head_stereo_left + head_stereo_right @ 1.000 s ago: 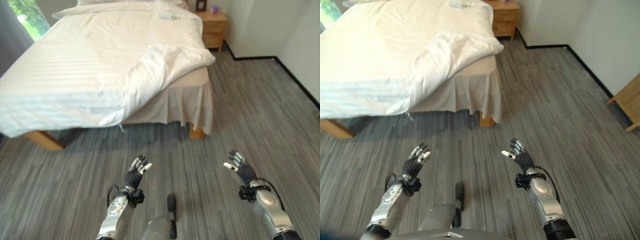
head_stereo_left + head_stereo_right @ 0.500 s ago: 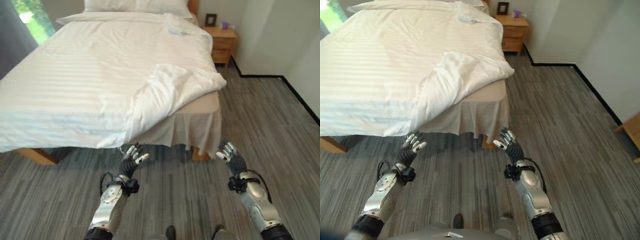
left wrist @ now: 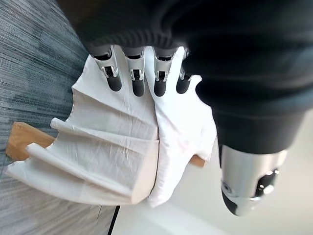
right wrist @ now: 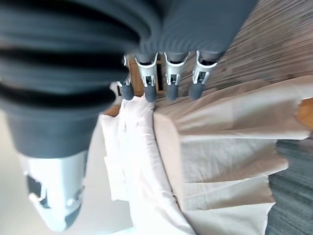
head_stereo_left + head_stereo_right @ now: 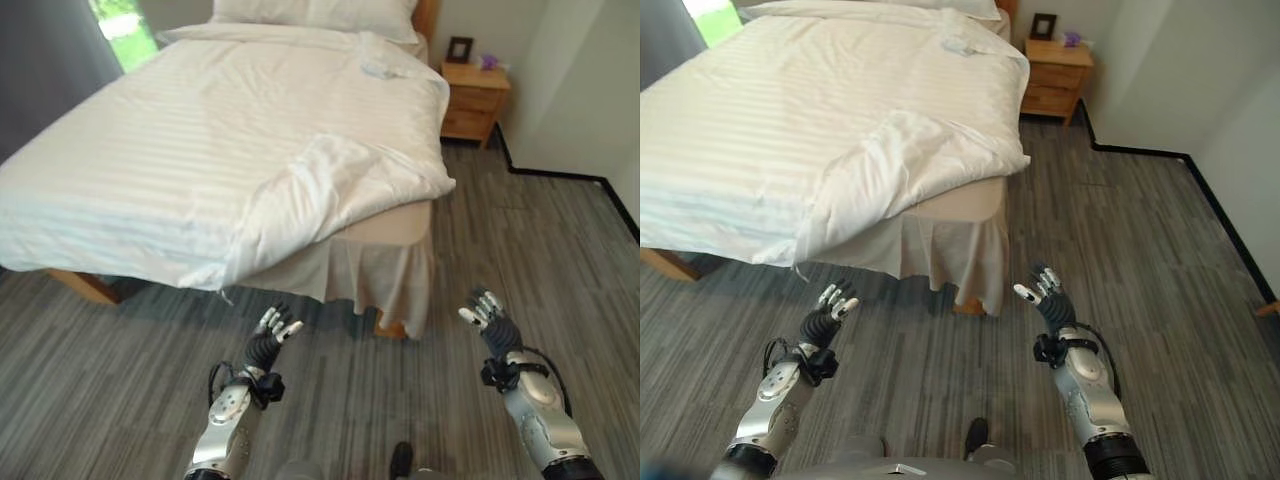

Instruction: Making the bed.

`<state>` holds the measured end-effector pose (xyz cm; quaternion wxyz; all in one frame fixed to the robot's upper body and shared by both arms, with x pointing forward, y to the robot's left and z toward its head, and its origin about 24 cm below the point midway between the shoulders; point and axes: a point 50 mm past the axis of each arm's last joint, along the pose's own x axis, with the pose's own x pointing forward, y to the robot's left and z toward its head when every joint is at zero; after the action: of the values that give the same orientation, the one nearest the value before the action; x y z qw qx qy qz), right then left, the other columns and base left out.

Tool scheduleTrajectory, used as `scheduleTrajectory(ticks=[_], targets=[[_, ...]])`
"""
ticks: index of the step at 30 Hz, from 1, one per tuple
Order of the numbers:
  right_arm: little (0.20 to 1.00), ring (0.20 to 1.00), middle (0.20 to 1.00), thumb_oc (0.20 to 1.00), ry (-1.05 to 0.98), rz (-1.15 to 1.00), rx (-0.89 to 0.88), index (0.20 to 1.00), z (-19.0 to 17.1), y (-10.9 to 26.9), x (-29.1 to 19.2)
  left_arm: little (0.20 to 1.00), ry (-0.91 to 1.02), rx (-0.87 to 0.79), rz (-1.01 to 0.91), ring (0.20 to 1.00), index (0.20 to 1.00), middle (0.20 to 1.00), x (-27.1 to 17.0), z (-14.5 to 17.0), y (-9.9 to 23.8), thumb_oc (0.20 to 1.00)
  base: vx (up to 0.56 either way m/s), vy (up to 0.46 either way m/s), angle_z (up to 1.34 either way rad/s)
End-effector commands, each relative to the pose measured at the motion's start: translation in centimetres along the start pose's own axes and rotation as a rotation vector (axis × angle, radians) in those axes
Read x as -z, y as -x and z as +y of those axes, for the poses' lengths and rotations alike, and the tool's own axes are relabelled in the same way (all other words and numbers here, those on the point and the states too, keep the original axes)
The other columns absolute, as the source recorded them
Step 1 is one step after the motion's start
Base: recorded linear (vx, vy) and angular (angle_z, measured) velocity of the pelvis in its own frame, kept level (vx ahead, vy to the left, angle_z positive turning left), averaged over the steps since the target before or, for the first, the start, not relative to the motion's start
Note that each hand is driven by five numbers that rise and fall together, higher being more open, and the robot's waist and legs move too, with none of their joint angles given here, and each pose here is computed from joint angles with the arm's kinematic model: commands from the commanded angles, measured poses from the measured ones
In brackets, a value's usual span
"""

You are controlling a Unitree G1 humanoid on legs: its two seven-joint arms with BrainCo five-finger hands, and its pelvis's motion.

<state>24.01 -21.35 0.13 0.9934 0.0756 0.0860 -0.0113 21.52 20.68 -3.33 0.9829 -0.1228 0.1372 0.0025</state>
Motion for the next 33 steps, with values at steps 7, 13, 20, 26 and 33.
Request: scheduleTrajectory(ticks=[7, 13, 20, 26, 33], targets=[[1.0, 1.0, 1.0, 1.0, 0.035, -0.163, -0.021, 1.0, 0.1, -0.8, -3.6, 1.0, -0.066, 0.09, -0.039, 1.0, 1.0, 1.0, -1.4, -0.3, 0.0, 1.0, 0.22, 0.037, 0.3], [1.0, 1.0, 1.0, 1.0, -0.056, -0.201, -0.112, 1.0, 4.1, -2.3, -4.2, 1.0, -0.146, 0.222, -0.041, 1.0, 1.0, 1.0, -1.9, -3.1, -1.0, 1.0, 0.28, 0.221, -0.01], [1.0, 1.0, 1.0, 1.0, 0.045, -0.189, -0.114, 1.0, 3.8, -2.2, -4.0, 1.0, -0.197, 0.32, -0.076, 1.0, 1.0, 1.0, -3.1, -4.7, -1.6, 1.0, 0.29, 0.069, -0.03], [1.0, 1.0, 1.0, 1.0, 0.24, -0.204, -0.013, 1.0, -0.3, -1.6, -5.3, 1.0, -0.219, 0.349, -0.031, 1.0, 1.0, 1.0, -2.3, -4.3, -1.4, 1.0, 0.3, -0.1, 0.57], [1.0, 1.0, 1.0, 1.0, 0.387, -0.237, 0.084, 1.0, -3.7, -1.7, -7.8, 1.0, -0.227, 0.376, -0.026, 1.0, 1.0, 1.0, -2.1, -4.4, -1.2, 1.0, 0.15, -0.081, 0.67]])
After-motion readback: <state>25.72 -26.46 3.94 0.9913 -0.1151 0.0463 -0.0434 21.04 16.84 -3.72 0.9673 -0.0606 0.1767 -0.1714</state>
